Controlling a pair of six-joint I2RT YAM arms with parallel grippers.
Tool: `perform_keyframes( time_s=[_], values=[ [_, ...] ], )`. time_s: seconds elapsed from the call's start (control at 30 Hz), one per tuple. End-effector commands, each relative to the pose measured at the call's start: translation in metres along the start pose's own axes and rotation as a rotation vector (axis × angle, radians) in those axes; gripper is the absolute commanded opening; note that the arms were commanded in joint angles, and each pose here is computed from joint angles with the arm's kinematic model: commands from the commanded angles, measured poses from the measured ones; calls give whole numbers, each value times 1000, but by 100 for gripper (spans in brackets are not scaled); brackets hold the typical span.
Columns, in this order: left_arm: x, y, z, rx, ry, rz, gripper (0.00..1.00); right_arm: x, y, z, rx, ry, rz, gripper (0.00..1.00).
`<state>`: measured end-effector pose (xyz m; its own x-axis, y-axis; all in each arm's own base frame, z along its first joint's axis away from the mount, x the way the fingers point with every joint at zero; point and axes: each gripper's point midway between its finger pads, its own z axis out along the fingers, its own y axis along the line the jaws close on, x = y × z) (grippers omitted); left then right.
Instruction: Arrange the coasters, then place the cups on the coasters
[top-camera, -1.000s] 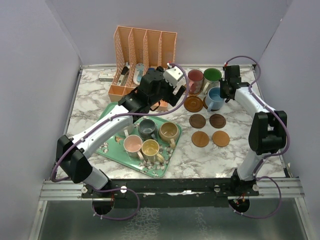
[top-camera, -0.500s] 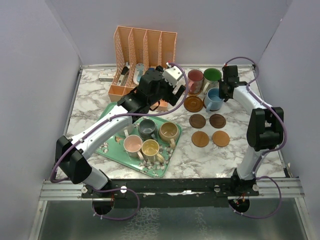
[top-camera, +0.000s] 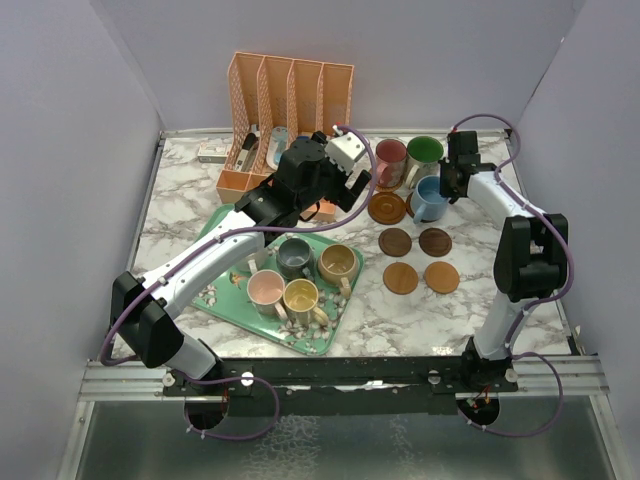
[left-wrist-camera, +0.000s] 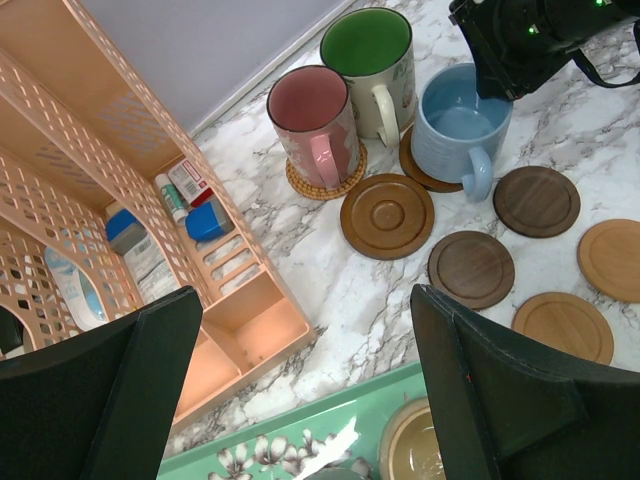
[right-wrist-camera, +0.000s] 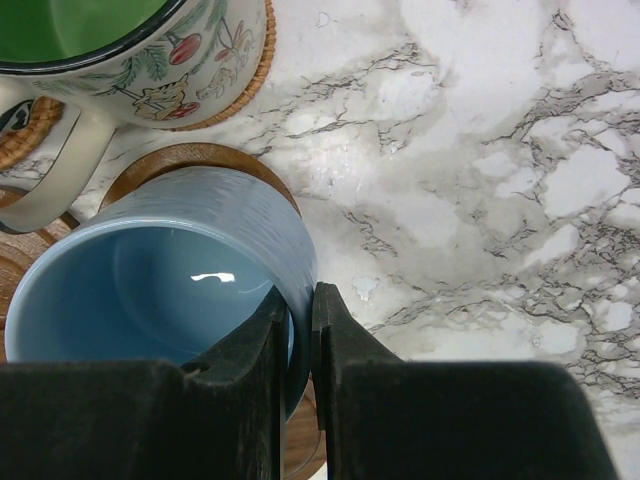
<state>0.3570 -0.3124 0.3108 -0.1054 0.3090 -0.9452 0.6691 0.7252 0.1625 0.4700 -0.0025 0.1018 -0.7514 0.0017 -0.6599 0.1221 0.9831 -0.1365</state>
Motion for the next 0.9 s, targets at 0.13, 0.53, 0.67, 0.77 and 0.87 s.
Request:
perform_keyframes(
  time_s=[0.13, 0.53, 0.67, 0.77, 0.87],
  values=[
    [-14, 3, -6, -2, -46, 8, 89, -44, -4, -9, -9, -136, 69, 1],
    [-12, 2, -9, 3, -47, 14, 89, -47, 0, -10, -34, -146, 76, 1],
    [-11, 1, -10, 10, -48, 14, 89, -45, 0, -7, -35, -142, 74, 1],
    [-11, 1, -11, 11, -50, 15, 89, -45, 3, -7, -49, -142, 72, 1],
    [-11, 0, -11, 16, -52, 14, 89, -45, 3, -6, -46, -141, 75, 1]
  ],
)
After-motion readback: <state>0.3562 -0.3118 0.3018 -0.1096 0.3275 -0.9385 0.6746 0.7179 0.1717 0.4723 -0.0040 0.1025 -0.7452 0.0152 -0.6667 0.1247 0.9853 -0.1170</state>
